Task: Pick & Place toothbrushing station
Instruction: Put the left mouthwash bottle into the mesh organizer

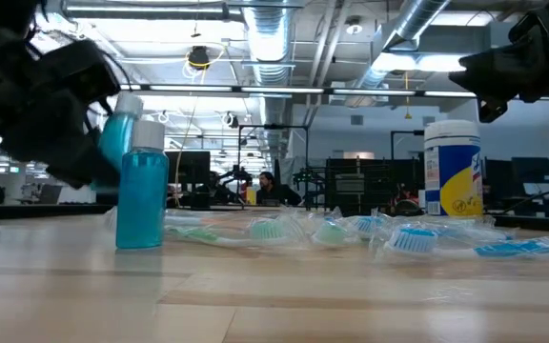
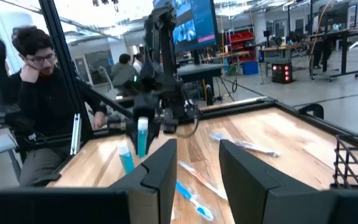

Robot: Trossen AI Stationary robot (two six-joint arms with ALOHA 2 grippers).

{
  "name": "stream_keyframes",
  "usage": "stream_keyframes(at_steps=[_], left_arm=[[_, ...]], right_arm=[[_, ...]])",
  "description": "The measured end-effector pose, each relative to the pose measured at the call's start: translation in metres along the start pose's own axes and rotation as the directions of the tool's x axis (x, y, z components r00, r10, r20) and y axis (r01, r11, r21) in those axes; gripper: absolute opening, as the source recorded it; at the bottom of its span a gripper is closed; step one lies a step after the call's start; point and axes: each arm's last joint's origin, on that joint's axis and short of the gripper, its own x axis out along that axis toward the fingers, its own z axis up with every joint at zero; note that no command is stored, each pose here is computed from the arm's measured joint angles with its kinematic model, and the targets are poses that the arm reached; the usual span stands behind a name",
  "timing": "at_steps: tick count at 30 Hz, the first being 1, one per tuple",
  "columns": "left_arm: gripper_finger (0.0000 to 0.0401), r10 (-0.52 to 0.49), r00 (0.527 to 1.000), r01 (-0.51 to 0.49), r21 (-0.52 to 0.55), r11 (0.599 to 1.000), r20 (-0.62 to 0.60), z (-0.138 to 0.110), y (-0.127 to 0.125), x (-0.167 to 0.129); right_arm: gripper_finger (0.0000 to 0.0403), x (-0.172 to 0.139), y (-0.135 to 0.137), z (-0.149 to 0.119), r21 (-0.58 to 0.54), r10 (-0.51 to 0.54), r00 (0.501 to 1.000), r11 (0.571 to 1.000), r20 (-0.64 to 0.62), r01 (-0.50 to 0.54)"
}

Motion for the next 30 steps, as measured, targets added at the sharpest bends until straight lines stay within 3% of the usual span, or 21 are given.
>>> stream_keyframes(at_steps=[5, 13, 20, 30], left_arm=[[0.0066, 0.031, 0.999, -0.031, -0.001, 1.000, 0.005, 0.030, 0.011, -0.014], [0.0065, 0.099, 0.990, -0.094, 0.058, 0.994, -0.099, 0.097, 0.021, -0.022], [0.0065, 0.097, 0.981, -0.079, 0.111, 0.991, -0.167, 0.145, 0.019, -0.011], [0.0065, 0.135, 0.930, -0.064, 0.212, 0.975, -0.342, 0.189, 0.001, 0.033]], right_arm=[[0.0111, 0.005, 0.002, 0.012, -0.023, -0.013, 1.000, 1.000, -0.027, 0.012], [0.0111, 0.029, 0.003, 0.029, -0.083, -0.087, 0.982, 0.994, -0.169, 0.074], [0.0111, 0.063, 0.008, 0.054, -0.139, -0.073, 0.964, 0.990, -0.254, 0.038], [0.0111, 0.127, 0.011, 0.085, -0.163, 0.031, 0.936, 0.982, -0.351, -0.094]])
